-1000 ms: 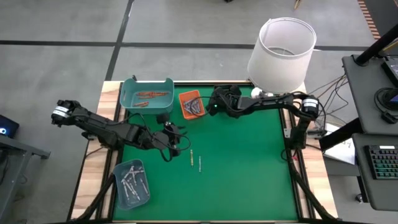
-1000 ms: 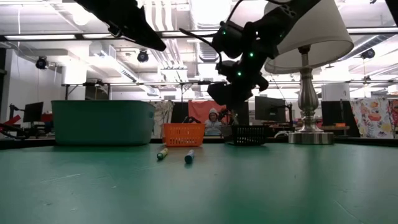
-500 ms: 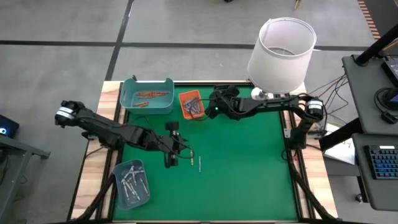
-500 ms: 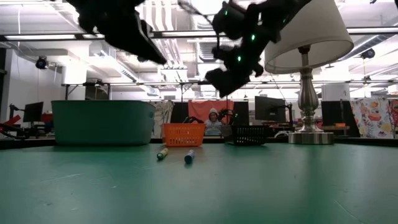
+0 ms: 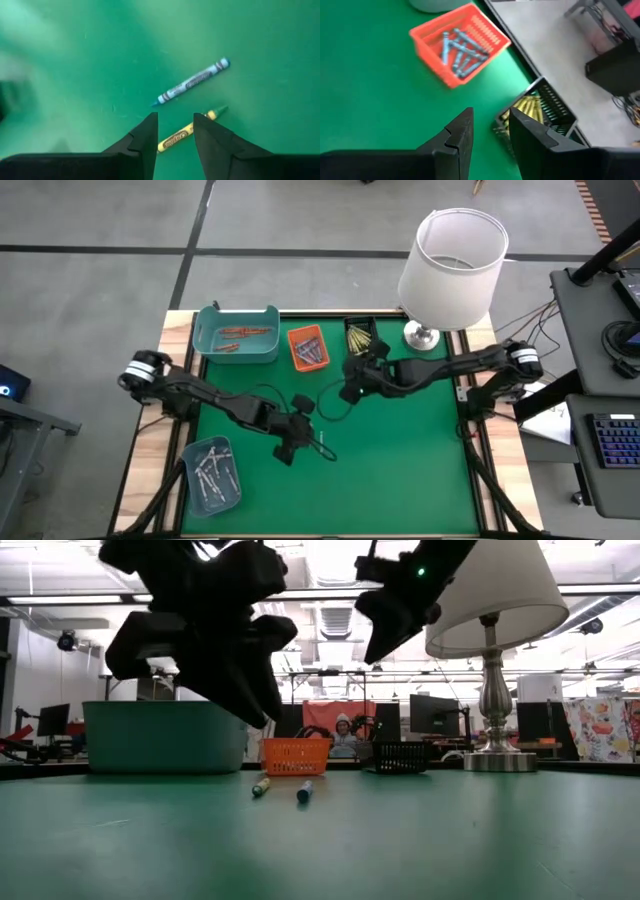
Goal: Sort crayons
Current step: Put the green crayon into the black bin
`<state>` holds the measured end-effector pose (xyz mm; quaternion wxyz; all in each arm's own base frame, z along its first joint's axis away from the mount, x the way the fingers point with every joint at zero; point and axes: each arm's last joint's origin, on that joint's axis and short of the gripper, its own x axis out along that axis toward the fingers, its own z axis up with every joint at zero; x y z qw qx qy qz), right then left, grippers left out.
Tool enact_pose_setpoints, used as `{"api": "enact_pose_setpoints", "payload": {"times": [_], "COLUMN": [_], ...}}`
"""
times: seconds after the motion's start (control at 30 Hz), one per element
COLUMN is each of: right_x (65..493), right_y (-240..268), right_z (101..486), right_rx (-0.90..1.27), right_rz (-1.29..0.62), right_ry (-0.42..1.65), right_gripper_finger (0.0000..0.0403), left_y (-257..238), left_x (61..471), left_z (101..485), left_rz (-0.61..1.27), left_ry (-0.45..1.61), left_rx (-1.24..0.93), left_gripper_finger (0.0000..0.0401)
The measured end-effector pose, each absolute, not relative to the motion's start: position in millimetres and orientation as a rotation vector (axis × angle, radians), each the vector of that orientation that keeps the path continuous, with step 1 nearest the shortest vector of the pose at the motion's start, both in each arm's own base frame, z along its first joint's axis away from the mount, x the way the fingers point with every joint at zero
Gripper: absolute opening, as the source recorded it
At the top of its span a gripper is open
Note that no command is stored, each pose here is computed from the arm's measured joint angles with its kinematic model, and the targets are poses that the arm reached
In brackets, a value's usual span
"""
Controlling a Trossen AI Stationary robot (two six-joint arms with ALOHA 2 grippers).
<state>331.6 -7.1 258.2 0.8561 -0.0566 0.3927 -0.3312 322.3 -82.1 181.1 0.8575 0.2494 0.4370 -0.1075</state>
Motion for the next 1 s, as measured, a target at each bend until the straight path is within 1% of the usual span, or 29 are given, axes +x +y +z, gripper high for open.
{"api": "enact_pose_setpoints", "payload": {"times": [0.2,0.33,0.47,0.6,0.77,1.0], "right_x": [328.3,323.7,319.4,317.4,316.5,316.6], "right_y": [20.1,30.4,35.5,37.0,36.9,36.9], "right_z": [257.1,255.2,253.4,252.5,252.0,252.0], "right_rx": [-0.130,-0.125,-0.117,-0.107,-0.105,-0.105], "right_rz": [-0.629,-0.618,-0.621,-0.628,-0.632,-0.631], "right_ry": [0.834,0.859,0.885,0.896,0.903,0.903], "right_gripper_finger": [0.0112,0.0114,0.0113,0.0112,0.0113,0.0112], "left_y": [-71.7,-60.7,-52.0,-48.2,-42.3,-34.9], "left_x": [331.3,333.5,336.7,342.7,346.8,348.2], "left_z": [178.9,174.8,165.3,151.2,139.0,134.3], "left_rz": [-0.271,-0.356,-0.384,-0.446,-0.478,-0.512], "left_ry": [1.015,1.028,1.053,1.055,1.067,1.072], "left_rx": [0.608,0.580,0.593,0.567,0.549,0.513], "left_gripper_finger": [0.0148,0.0159,0.0156,0.0150,0.0142,0.0113]}}
